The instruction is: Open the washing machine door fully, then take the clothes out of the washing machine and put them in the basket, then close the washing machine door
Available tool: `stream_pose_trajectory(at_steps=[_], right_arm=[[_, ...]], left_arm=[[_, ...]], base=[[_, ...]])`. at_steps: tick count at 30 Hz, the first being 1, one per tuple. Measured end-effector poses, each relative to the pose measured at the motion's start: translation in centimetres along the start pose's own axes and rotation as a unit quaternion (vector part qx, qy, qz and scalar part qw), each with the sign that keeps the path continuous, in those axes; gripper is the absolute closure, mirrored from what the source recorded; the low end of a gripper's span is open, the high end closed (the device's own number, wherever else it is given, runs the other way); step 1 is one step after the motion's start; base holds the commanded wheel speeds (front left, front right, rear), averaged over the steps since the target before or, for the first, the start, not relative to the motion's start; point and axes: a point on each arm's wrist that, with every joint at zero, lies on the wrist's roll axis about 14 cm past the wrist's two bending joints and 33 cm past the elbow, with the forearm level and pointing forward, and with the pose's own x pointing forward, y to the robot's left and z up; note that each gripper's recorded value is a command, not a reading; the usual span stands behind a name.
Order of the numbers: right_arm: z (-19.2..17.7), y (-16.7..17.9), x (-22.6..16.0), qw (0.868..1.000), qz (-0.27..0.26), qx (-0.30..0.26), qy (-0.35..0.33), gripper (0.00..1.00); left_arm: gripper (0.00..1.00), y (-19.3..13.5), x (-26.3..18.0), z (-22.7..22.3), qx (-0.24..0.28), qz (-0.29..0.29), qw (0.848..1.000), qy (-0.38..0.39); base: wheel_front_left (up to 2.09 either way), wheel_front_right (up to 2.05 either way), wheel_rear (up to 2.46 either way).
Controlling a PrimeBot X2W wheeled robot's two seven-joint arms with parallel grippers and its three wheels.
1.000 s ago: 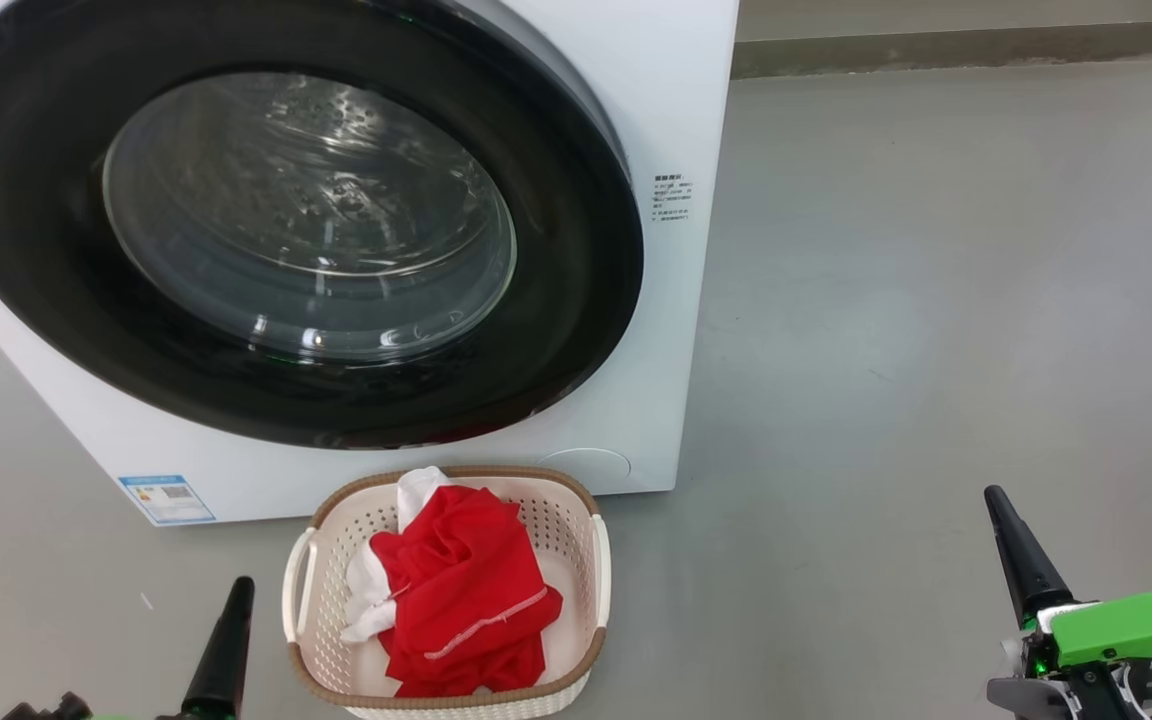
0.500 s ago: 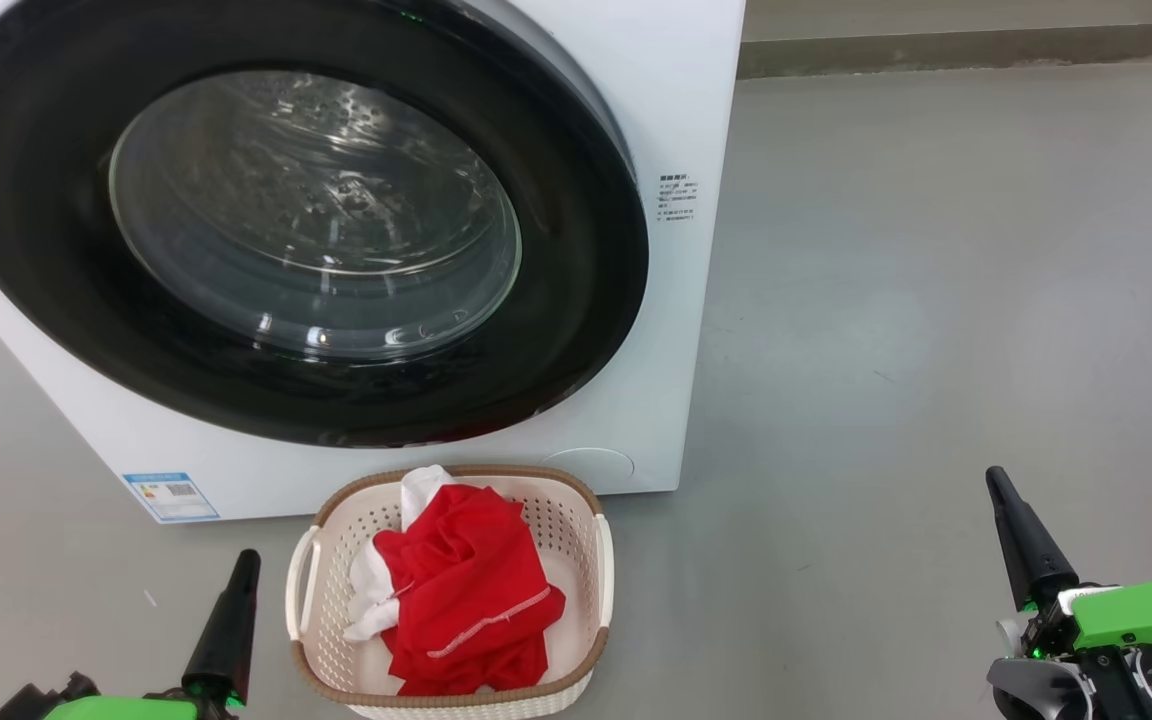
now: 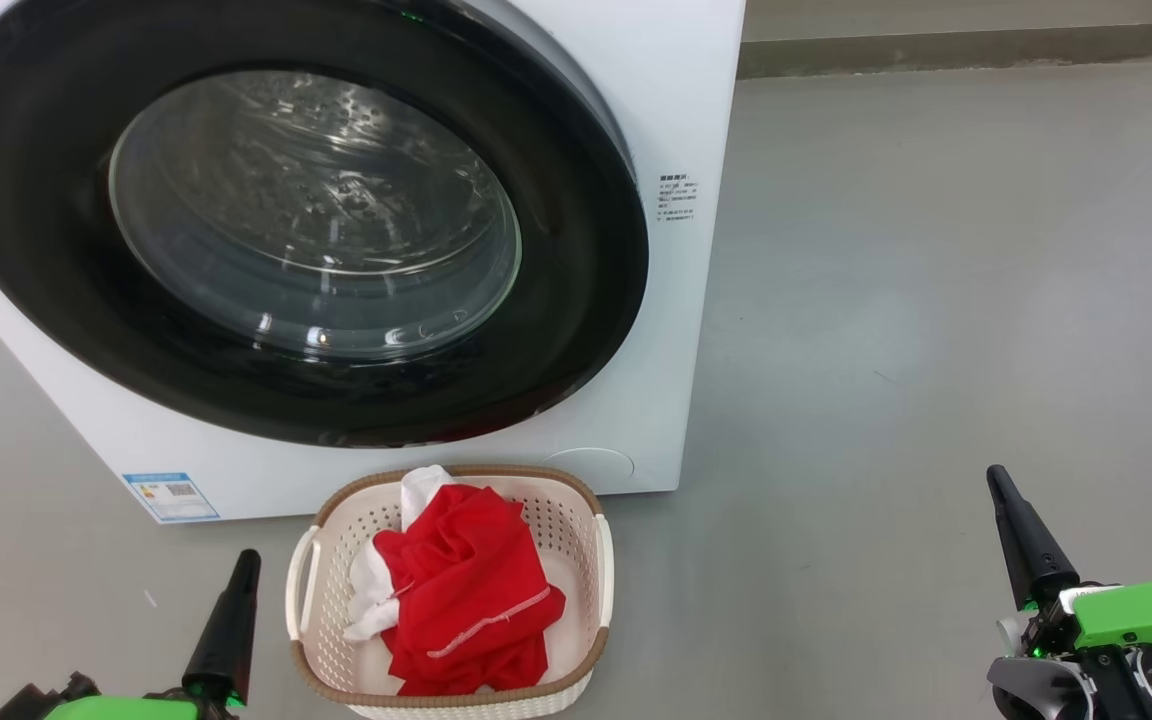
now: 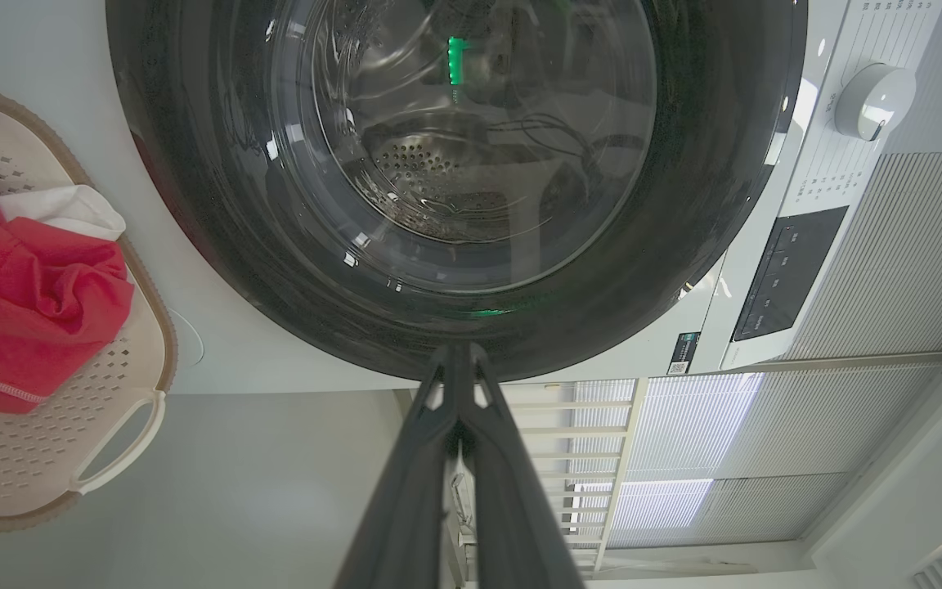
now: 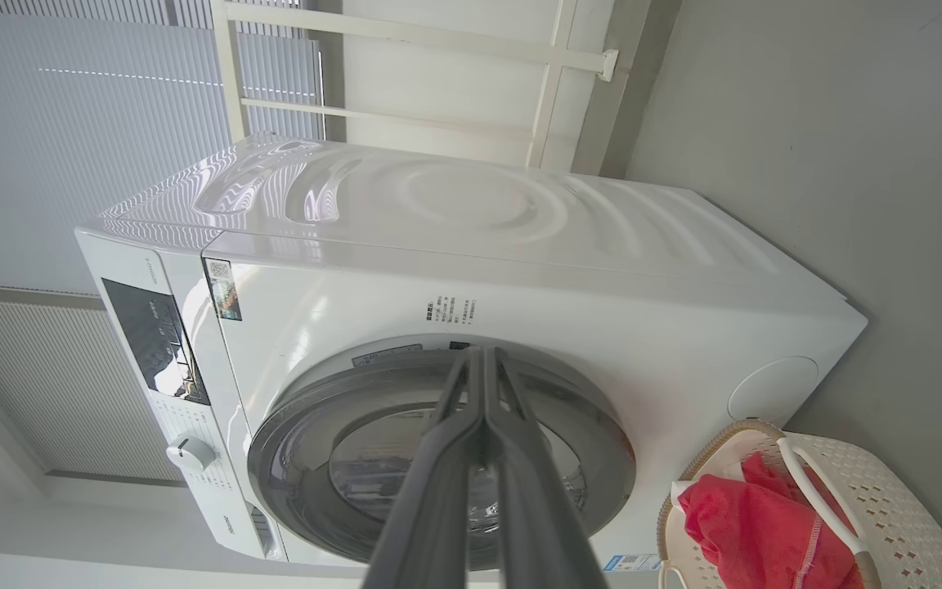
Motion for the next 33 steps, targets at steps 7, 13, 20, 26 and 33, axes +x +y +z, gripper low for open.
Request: stream_pose_trajectory(at_steps=[7, 13, 20, 26, 33], right_arm=[[-0.01, 0.00, 0.00, 1.000, 0.000, 0.000, 0.000, 1.00], [-0.01, 0.00, 0.00, 1.000, 0.000, 0.001, 0.000, 1.00], [-0.01, 0.00, 0.00, 1.000, 0.000, 0.001, 0.000, 1.00], [-0.01, 0.00, 0.00, 1.000, 0.000, 0.001, 0.000, 1.00], [-0.01, 0.00, -0.01, 1.000, 0.000, 0.001, 0.000, 1.00]], left_arm=[[1.00, 0.00, 0.00, 0.00, 0.000, 0.000, 1.000, 0.000], [1.00, 0.00, 0.00, 0.00, 0.000, 0.000, 1.000, 0.000], [1.00, 0.00, 0.00, -0.01, 0.000, 0.000, 1.000, 0.000], [1.00, 0.00, 0.00, -0.01, 0.000, 0.000, 1.000, 0.000], [1.00, -0.01, 0.00, -0.01, 0.000, 0.000, 1.000, 0.000]], base=[[0.00, 0.00, 0.00], [0.00, 0.00, 0.00], [0.00, 0.00, 0.00], [0.00, 0.00, 0.00], [0.00, 0.00, 0.00]])
